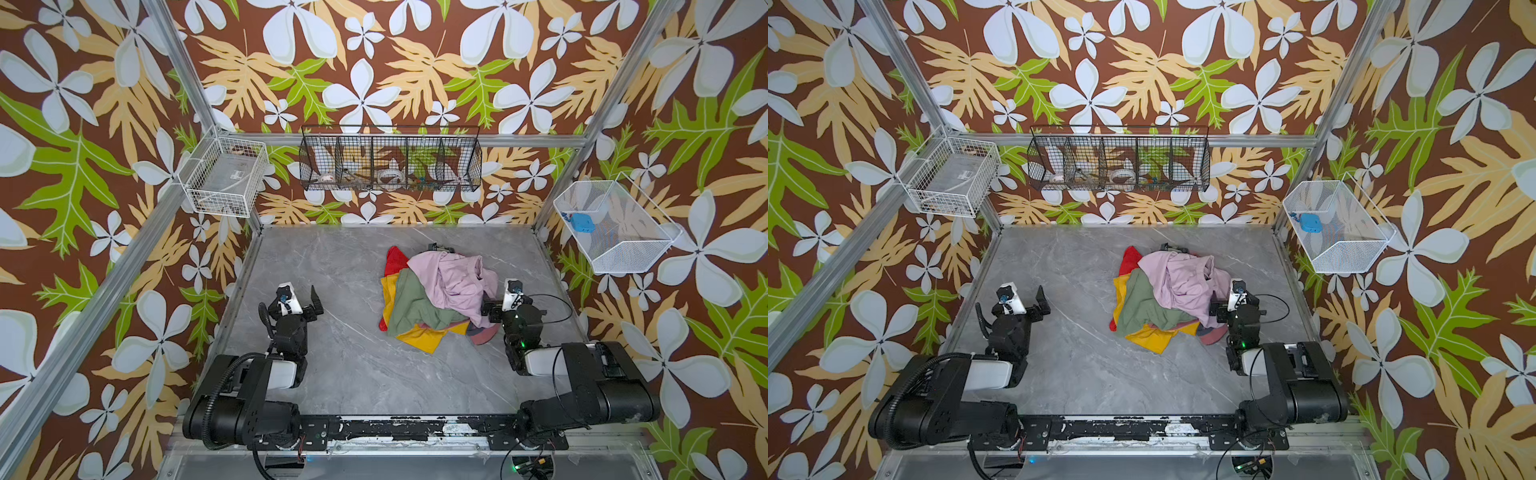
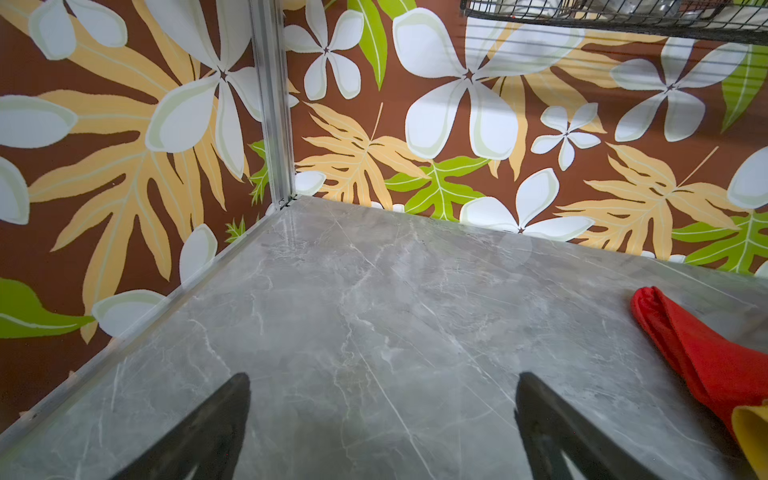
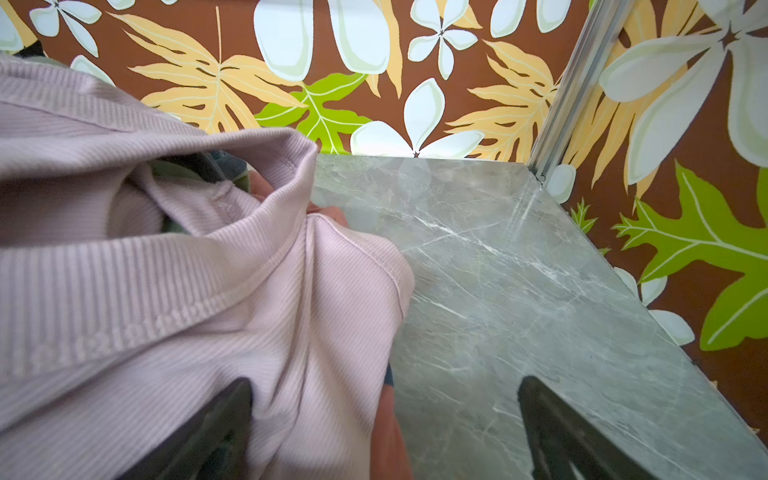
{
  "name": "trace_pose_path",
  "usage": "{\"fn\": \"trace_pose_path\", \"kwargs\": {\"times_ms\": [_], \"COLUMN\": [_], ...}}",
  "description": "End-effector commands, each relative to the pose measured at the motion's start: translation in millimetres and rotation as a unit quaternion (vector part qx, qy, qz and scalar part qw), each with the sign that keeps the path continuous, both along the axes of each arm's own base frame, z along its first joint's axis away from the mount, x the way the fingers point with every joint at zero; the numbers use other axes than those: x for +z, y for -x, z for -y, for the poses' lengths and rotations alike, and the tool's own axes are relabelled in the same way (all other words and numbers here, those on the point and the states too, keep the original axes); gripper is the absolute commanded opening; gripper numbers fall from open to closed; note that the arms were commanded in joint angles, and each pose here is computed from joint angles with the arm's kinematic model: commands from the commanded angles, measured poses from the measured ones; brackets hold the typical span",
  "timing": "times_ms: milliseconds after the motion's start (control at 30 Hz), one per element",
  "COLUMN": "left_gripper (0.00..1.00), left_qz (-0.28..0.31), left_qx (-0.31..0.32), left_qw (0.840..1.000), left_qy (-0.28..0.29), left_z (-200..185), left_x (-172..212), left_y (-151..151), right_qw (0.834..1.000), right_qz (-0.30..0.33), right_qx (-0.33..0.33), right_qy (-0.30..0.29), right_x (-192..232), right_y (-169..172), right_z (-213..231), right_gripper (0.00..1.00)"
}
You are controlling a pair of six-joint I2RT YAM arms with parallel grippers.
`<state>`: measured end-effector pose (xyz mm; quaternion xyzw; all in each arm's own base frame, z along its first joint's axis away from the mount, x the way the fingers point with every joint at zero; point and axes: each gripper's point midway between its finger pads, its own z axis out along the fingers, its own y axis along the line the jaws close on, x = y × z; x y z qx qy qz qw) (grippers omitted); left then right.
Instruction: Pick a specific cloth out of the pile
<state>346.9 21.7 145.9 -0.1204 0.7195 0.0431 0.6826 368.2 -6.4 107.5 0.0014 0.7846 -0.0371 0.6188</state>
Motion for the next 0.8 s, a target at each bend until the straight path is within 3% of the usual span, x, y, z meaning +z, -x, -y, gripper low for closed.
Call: {"fn": "trace_pose_path", "kwargs": {"times_ms": [0,767], "left_gripper": [1.0,1.0], "left_qz": [0.011,0.01], "left_qx": [-0.002,-0.004], "left_qw": [1.0,1.0], "left_qy": [0.001,0.001], "left_z": [0.7,1.5], "left_x": [5.8,5.5], "left_y": [-1.4,-2.1], "right_qw": [1.0,1.0], "right_qz": [0.014,0.013], "right_qx": [-0.004,-0.004], "right_qy": [-0.003,-0.003], "right_x": [7.0,6.6], "right_y": [-1.4,-2.1], "right_z": [0.8,0.9], "right_gripper": [0.99,1.0]}}
